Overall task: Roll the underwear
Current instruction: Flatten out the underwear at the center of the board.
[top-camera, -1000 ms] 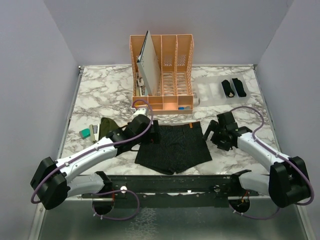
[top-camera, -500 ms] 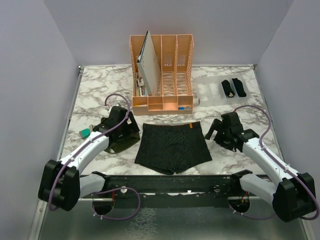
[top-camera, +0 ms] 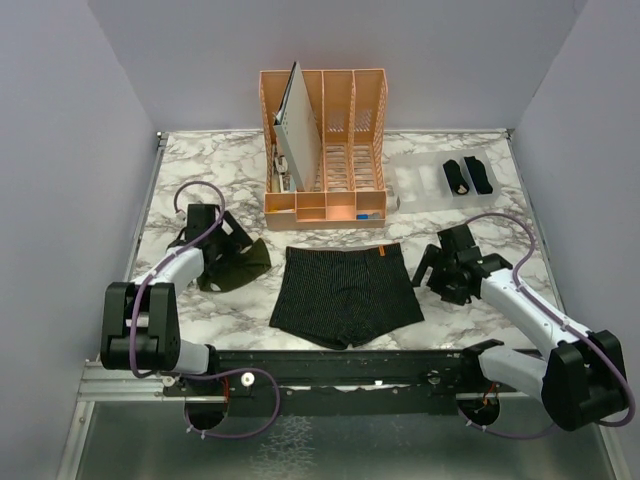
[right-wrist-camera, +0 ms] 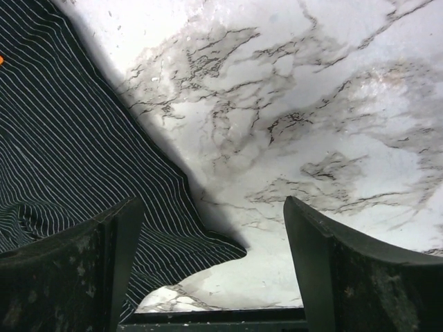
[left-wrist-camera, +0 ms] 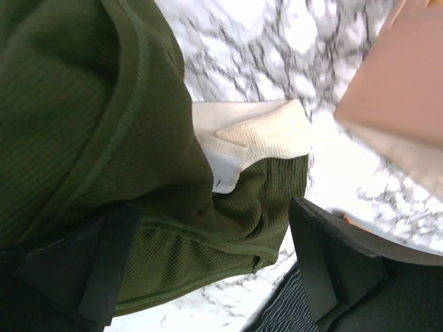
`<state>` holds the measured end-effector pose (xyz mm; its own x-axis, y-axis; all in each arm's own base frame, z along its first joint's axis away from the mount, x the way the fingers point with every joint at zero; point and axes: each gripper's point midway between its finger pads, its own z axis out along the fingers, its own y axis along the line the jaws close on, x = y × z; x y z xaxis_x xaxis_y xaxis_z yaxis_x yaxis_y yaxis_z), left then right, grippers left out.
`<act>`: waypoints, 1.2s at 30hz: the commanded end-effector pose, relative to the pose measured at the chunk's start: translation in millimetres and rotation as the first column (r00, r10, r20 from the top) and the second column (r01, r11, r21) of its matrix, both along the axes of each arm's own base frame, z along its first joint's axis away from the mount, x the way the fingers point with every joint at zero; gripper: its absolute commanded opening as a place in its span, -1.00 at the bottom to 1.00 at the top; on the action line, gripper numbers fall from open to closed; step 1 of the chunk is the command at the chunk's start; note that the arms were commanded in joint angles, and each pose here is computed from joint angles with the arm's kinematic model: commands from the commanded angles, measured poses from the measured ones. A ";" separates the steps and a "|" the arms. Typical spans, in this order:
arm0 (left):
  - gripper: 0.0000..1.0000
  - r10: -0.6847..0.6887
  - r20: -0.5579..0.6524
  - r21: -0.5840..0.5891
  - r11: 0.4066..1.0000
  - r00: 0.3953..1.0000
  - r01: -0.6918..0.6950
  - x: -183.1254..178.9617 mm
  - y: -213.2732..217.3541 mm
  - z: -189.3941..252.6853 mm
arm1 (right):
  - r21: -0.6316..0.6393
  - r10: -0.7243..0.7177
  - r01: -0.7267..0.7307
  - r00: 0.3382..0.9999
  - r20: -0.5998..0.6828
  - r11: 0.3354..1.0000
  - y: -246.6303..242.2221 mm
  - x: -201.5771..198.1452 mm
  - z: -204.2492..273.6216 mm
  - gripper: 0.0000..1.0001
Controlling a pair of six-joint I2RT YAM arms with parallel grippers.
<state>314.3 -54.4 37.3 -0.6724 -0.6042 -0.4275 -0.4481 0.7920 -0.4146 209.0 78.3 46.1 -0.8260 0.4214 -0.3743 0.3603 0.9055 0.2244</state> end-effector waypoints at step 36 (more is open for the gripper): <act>0.80 -0.622 0.288 0.010 0.762 0.728 0.647 -34.9 -190.4 108.2 | 0.165 0.055 -0.036 0.992 -0.113 0.986 24.3 -38.4 -21.3 0.09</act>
<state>283.3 -232.3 158.9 -0.7684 -0.1837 -0.6131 0.2536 0.7921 -0.5552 171.0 99.8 24.6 -0.8761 0.4318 -0.2144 0.3562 0.8795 0.3157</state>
